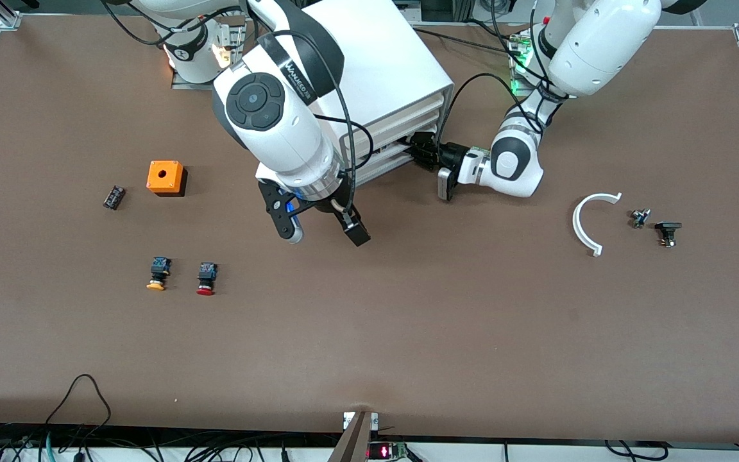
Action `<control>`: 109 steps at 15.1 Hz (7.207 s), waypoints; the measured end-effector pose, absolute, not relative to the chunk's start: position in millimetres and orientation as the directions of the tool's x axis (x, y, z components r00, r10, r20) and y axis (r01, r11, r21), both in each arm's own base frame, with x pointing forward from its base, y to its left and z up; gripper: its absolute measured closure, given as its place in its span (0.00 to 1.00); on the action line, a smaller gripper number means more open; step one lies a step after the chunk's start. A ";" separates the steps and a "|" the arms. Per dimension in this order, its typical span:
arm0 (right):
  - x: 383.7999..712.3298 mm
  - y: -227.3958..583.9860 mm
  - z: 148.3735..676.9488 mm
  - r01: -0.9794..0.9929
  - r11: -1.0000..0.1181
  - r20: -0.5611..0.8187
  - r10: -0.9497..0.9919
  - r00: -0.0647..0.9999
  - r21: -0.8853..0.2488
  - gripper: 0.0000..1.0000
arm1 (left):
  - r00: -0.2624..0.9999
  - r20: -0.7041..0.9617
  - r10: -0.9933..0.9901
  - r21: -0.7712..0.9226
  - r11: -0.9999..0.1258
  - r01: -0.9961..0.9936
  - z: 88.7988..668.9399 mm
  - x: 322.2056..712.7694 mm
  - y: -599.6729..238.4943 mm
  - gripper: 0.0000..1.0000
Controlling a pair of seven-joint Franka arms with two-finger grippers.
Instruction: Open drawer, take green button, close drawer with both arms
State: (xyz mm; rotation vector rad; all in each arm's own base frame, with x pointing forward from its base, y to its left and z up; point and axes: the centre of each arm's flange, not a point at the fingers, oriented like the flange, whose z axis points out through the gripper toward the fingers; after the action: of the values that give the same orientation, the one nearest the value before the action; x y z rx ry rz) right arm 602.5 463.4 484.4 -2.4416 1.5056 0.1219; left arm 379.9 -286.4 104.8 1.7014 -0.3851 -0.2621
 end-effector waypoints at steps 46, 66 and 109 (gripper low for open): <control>497.7 615.2 264.2 -0.806 -0.586 -0.145 -0.794 0.591 -0.082 0.59 | 0.911 -0.254 -0.323 0.608 -0.786 -0.109 313.8 639.5 -144.9 0.00; 612.5 474.0 393.1 -0.480 -0.870 -0.091 -0.472 0.877 -0.113 0.59 | 0.980 -0.196 -0.024 0.037 -0.999 -0.018 415.4 669.0 -123.1 0.06; 694.5 176.5 335.5 -0.043 -0.995 0.073 -0.050 0.996 -0.092 0.00 | 0.932 -0.132 0.339 -0.066 -0.941 0.333 219.4 447.0 -407.2 0.01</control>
State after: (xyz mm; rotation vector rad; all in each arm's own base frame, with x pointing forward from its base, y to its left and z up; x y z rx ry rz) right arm 694.5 176.5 335.5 -3.0486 0.0716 -0.1150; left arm 447.0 -407.2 219.4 3.1287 0.5445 -0.2254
